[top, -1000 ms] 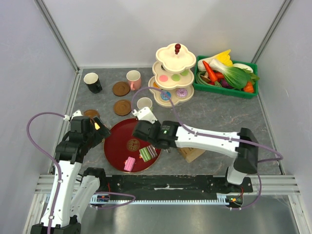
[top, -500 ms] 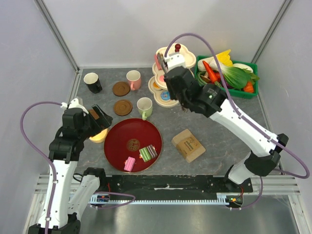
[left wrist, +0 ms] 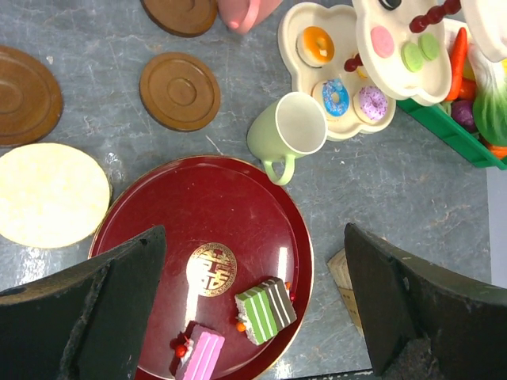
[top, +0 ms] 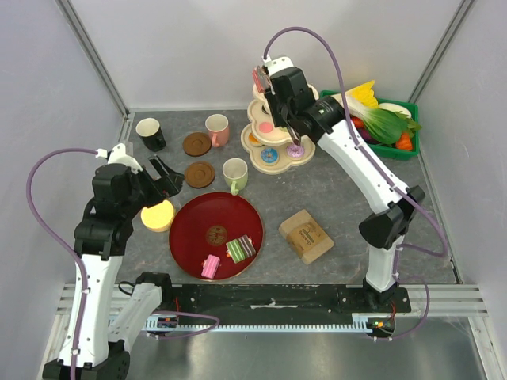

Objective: Serve the afternoon tea

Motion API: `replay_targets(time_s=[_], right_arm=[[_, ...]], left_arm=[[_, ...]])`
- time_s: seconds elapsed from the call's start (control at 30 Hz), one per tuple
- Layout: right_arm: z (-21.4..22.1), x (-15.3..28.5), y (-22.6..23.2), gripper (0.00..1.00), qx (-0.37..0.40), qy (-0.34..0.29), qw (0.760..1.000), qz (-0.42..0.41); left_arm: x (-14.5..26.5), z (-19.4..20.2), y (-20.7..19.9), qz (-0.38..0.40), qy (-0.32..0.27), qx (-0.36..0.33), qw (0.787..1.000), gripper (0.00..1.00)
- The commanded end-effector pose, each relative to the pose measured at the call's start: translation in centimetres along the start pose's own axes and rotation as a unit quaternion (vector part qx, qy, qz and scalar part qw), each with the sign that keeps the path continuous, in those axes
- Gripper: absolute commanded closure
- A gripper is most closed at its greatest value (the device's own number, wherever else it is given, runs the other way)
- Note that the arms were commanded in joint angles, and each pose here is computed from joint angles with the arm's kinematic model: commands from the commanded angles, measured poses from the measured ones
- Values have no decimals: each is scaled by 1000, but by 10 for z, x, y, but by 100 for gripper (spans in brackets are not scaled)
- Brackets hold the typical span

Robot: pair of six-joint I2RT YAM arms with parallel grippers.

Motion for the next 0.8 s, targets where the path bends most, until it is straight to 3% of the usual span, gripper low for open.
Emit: replay_targets(time_s=[0.0,0.27,0.53,0.77], right_arm=[[-24,-7,-7,62,1,-29,1000,-2],[-4,-37,-13,60,8,9,1000,3],[-6,-34,-12,47,8,8,1000,-7],[-12,-27,-17,42,5,-1,1000,5]], left_arm=[[8,-18,-8,26,-42,-38,998,1],[8,-12,-5,23,-40,-39,998,1],[7,-11,-5,23,-38,-37,998,1],[7,-10,-5,25,-36,-35,998,1]])
Point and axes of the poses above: each gripper's point midway between its finger pads, its own x axis back along the fingers, its own y axis along the line the jaws close on, z = x × y, the point moved 4 cm from there along x, back along the fingers, and after that the axes turned 14 degrees about -x, right-handed, at the moved point
